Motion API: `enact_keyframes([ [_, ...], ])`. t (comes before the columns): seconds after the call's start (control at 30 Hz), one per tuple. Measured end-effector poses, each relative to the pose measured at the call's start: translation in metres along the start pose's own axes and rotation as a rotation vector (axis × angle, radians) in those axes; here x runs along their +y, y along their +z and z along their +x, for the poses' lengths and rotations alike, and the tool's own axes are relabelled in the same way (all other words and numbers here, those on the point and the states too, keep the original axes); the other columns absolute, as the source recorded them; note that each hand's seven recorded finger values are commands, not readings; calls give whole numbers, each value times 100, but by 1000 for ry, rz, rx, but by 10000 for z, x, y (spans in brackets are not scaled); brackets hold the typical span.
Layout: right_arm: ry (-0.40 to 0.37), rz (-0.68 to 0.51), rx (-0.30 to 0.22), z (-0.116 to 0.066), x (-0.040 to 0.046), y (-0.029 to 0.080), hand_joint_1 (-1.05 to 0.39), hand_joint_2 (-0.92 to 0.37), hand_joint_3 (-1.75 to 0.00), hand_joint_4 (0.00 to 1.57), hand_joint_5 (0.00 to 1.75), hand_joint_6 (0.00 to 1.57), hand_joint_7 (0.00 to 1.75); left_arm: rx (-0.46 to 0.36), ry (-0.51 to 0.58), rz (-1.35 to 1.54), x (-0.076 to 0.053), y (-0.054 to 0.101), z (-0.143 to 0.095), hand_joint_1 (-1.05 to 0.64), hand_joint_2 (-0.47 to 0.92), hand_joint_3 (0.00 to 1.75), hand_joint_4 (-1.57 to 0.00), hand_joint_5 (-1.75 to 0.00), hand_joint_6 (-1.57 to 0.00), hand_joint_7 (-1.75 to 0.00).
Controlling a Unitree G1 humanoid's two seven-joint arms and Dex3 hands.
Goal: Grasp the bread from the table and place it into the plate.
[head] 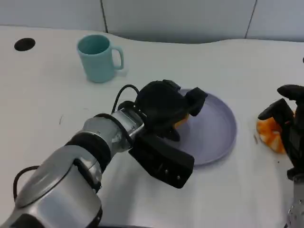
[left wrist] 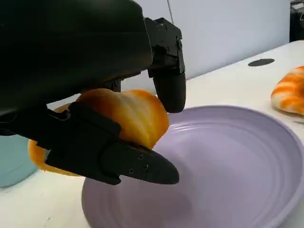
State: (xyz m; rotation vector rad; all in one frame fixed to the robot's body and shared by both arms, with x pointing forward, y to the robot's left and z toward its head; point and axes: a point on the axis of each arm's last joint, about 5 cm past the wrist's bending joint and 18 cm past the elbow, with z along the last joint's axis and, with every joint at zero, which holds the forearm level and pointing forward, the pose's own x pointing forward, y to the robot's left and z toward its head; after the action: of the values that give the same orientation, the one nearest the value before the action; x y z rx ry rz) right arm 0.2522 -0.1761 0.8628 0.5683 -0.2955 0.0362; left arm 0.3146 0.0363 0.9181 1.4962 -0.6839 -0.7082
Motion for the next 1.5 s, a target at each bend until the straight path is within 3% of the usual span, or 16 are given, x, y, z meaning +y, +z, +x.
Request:
enact_keyframes([
  [0.07,0,-1,-2,0,1,1,-54,-89,0,63,175,79,97,8,-15,14,10,-11,3,-96,92,48,-20,-50,-40,-9],
  [0.17,0,-1,-4,0,1,1,-54,-88,0,64,175,79,97,17,-85,52,45,-28,20,-104,92,62,-3,-31,-26,-1],
  [0.23,1,-2,-5,1,2,3,-54,-89,0,64,175,79,97,26,-105,63,64,-44,24,-105,92,66,-1,-22,-20,-1],
  [0.4,3,-3,-10,7,7,11,-53,-87,0,63,175,78,97,32,-87,43,113,-162,-40,-105,92,62,0,-6,-18,-1],
  [0.57,2,-2,-13,5,8,9,-53,-87,0,63,175,78,97,8,27,-99,244,-295,-116,-105,92,44,-4,-7,-21,-2],
  [0.7,3,-2,-21,5,18,5,-53,-87,0,62,175,77,98,-54,236,-438,315,-347,-227,-105,92,40,-7,-10,-17,0],
  [0.73,3,-2,-21,5,20,4,-53,-88,-1,62,175,77,98,-64,289,-537,319,-360,-263,-105,92,33,-6,-11,-16,-1],
  [0.83,3,-1,-20,4,20,2,-53,-89,-1,63,175,77,98,-42,337,-800,324,-414,-316,-105,92,24,-3,-6,-7,0],
  [1.07,11,1,-18,4,28,-5,-52,-91,-1,64,175,76,99,12,236,-1543,178,-693,-467,-100,92,19,0,0,-1,0],
  [1.17,17,0,-18,4,28,-5,-52,-92,-1,63,175,76,99,-52,269,-1971,2,-807,-620,-98,92,12,-3,-2,-4,-2],
  [1.27,26,1,-13,-2,22,-11,-53,-92,-2,64,175,77,99,-159,370,-2358,-223,-872,-856,-99,92,6,-10,-6,-12,-5],
  [1.3,26,0,-8,-10,11,-19,-55,-91,-1,63,175,77,100,-185,405,-2461,-303,-889,-961,-102,92,7,-17,-39,-30,-9],
  [1.33,20,1,-4,-18,-2,-23,-55,-91,-1,63,174,76,100,-184,434,-2512,-359,-902,-1045,-103,92,8,-12,-77,-41,-10],
  [1.4,21,5,-6,-21,-14,-21,-56,-91,-1,63,174,76,100,-176,460,-2566,-414,-920,-1145,-103,92,7,-9,-123,-56,-16],
  [1.43,27,6,-5,-19,-13,-22,-56,-91,-1,63,174,76,100,-178,465,-2582,-425,-925,-1168,-99,92,6,-13,-148,-51,-58],
  [1.5,39,12,-4,-14,-11,-28,-55,-91,-1,62,174,75,99,-179,438,-2570,-427,-931,-1181,-86,88,2,-33,-169,-36,-133],
])
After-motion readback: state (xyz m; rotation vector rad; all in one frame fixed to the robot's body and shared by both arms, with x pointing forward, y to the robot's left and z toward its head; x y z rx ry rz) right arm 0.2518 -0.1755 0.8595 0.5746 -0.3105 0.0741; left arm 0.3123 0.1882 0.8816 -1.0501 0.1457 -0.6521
